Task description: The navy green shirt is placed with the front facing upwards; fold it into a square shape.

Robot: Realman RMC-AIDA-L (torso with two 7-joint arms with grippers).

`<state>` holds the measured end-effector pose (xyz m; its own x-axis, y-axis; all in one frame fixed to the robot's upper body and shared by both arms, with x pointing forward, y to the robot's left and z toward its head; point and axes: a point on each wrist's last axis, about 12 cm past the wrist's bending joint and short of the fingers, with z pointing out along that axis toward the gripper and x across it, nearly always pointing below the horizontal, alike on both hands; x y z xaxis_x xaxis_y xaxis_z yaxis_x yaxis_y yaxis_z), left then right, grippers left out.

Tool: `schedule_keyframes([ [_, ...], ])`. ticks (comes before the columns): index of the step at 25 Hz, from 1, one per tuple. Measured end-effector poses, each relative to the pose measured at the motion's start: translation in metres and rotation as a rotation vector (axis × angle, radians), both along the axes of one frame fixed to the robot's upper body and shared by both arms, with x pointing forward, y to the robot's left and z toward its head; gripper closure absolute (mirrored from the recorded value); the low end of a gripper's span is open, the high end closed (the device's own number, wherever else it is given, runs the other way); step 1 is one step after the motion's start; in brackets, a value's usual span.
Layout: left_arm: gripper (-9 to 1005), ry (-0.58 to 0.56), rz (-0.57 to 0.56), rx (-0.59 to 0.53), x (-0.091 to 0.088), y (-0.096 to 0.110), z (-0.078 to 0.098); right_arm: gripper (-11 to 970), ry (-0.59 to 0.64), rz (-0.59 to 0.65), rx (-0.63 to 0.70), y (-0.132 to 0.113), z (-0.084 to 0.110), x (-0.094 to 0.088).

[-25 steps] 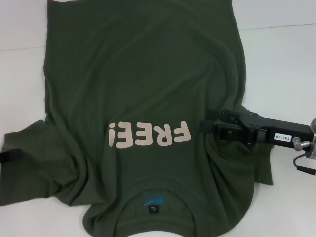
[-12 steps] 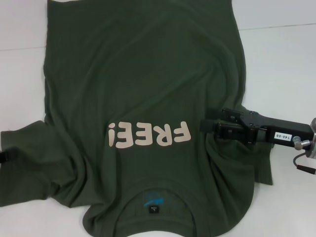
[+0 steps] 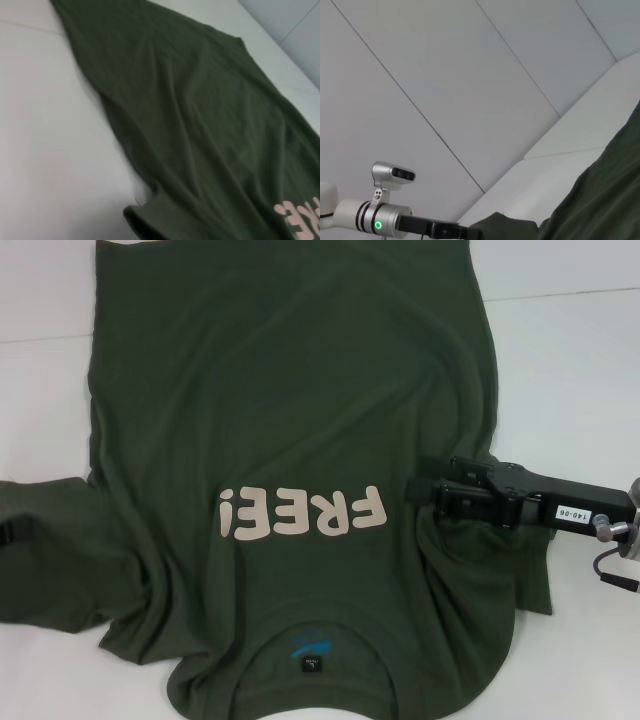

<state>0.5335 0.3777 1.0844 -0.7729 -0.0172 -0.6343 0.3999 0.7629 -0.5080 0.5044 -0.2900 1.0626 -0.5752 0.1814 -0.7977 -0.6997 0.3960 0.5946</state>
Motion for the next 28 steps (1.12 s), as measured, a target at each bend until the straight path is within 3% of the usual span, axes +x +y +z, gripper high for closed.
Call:
schedule_keyframes([
  [22, 958, -0.007, 0.048, 0.076, 0.001, 0.023, 0.013, 48, 0.003, 0.005, 0.008, 0.001, 0.0, -0.001],
  [28, 952, -0.02, 0.045, 0.065, 0.006, 0.018, 0.021, 47, 0.003, 0.006, 0.009, 0.001, 0.0, -0.002],
])
